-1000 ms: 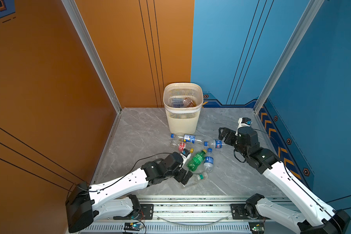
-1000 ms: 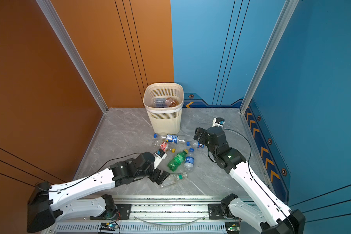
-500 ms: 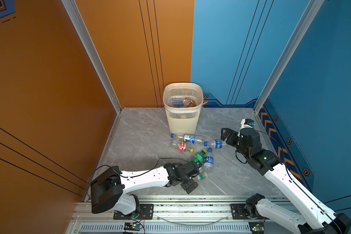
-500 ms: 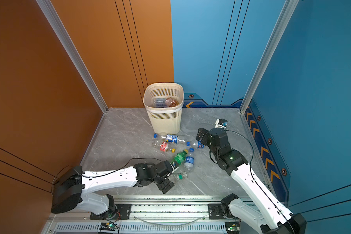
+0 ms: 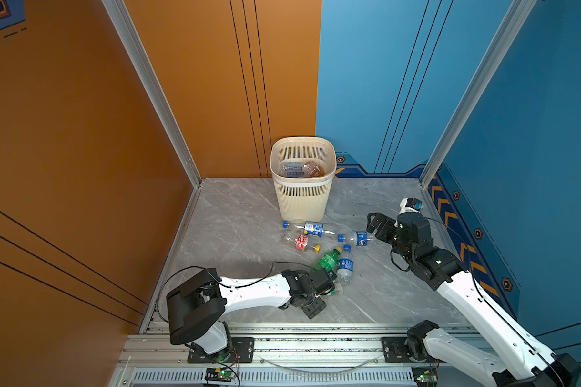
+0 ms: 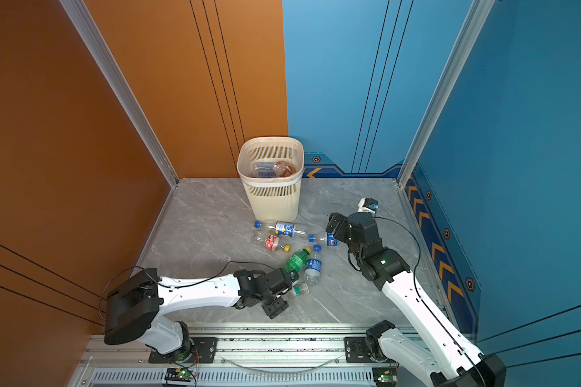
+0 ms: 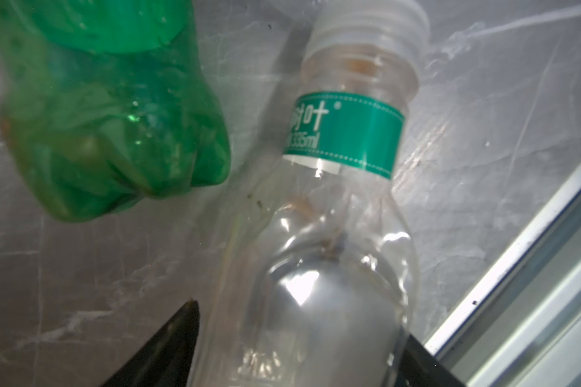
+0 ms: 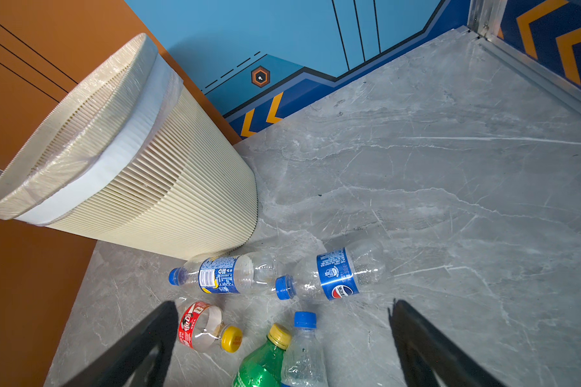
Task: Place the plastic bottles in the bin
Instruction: 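Close the left gripper on the clear green-label bottle, then lift the clear green-label bottle with the left gripper toward the wastebasket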
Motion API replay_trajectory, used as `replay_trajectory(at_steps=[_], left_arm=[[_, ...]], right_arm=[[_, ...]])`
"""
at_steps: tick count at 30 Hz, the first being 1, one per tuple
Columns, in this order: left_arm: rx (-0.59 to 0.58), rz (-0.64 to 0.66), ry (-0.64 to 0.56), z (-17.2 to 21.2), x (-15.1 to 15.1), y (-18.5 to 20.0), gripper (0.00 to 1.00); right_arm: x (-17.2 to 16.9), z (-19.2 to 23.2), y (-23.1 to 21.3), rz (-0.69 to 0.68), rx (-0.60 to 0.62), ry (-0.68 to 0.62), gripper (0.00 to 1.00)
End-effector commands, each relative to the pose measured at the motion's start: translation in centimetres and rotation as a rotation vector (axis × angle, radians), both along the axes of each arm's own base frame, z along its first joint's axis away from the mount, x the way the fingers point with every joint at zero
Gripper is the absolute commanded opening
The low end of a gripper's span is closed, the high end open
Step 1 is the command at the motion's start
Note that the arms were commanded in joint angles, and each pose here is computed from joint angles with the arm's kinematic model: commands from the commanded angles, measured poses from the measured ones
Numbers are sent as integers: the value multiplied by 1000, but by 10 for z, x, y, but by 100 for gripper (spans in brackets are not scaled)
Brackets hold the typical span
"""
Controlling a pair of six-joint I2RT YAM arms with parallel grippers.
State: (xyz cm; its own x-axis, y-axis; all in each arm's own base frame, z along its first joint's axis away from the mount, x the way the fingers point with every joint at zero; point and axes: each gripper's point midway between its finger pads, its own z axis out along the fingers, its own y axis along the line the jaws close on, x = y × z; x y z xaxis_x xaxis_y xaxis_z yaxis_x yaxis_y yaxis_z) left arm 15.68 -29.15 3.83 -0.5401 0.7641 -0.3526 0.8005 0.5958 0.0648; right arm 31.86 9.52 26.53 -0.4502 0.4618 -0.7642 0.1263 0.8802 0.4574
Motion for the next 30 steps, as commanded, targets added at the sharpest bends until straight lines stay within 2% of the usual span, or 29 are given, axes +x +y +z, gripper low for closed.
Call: replay_trajectory(at_steps=[1, 11, 18, 24, 30], left_arm=[[5, -10, -3, 2, -1, -4, 73], [-12, -5, -15, 15, 0, -1, 56], [-66, 18, -52, 38, 1, 5, 52], [-197, 103, -148, 80, 14, 21, 51], [-420, 276, -261, 133, 39, 47, 49]], right_arm=[[0, 2, -1, -6, 32, -14, 99], [6, -2, 2, -4, 53, -7, 99], [8, 0, 3, -7, 63, -12, 99], [9, 1, 4, -9, 70, -13, 100], [11, -1, 6, -5, 81, -8, 99]])
